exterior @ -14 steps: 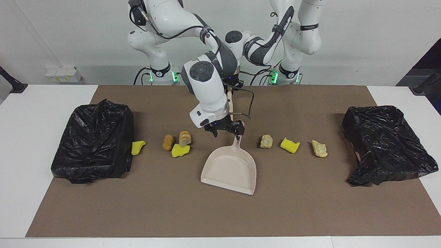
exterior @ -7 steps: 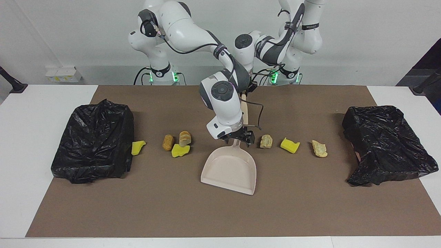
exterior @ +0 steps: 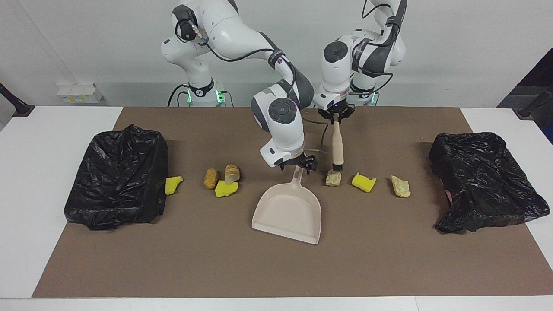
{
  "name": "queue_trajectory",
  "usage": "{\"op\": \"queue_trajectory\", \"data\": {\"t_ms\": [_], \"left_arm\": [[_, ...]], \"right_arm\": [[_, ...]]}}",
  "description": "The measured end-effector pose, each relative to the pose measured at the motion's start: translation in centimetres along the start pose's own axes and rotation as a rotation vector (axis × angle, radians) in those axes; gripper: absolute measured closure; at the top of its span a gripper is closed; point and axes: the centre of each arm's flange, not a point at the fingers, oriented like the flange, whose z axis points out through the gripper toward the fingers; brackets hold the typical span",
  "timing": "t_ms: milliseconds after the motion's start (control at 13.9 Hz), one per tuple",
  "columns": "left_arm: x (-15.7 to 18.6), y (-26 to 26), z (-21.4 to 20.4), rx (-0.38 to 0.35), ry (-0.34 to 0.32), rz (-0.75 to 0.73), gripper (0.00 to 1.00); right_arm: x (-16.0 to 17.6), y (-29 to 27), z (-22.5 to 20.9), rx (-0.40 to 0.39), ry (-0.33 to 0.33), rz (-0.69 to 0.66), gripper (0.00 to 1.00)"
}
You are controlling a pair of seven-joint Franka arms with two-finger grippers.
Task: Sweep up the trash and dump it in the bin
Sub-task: 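Grasp the brush with the left gripper while the right gripper lowers the dustpan, then sweep the scraps into the dustpan with the left gripper's brush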
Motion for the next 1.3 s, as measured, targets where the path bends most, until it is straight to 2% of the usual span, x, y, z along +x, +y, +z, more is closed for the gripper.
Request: {"op": "queue_trajectory", "data": {"t_ms": [217,289,577,650,938,1299], "left_arm": [[1.6,-6.4,-1.6,-0.005,0.027,-0.025,0.74],[2.3,-8.3,-1.6,0.000,0.031,-0.035,0.74],[5.2,-16.8,-0.2,-0.019,0.046,-0.042,0.74],[5.8,-19.3,0.4,-0.024,0.053,-0.039,0.74],[6.7,-28.6,3.7,-0.034,0.074,-0.035,0.74],[10.0,-30.4,8.9,-0.045,0.064,-0.017,0.74]], "right_arm": [[-0.9,0.0,1.3,-0.018,-0.019,-0.007,0.03],[-1.2,0.0,1.5,-0.022,-0.023,-0.009,0.11],[-1.8,-0.1,1.4,-0.024,-0.027,-0.015,0.60],[-2.0,-0.3,1.4,-0.023,-0.027,-0.033,0.68],[-2.9,-0.1,-0.2,-0.039,-0.051,-0.336,0.68],[-1.5,6.9,-9.2,-0.177,-0.099,-0.852,0.68]]}}
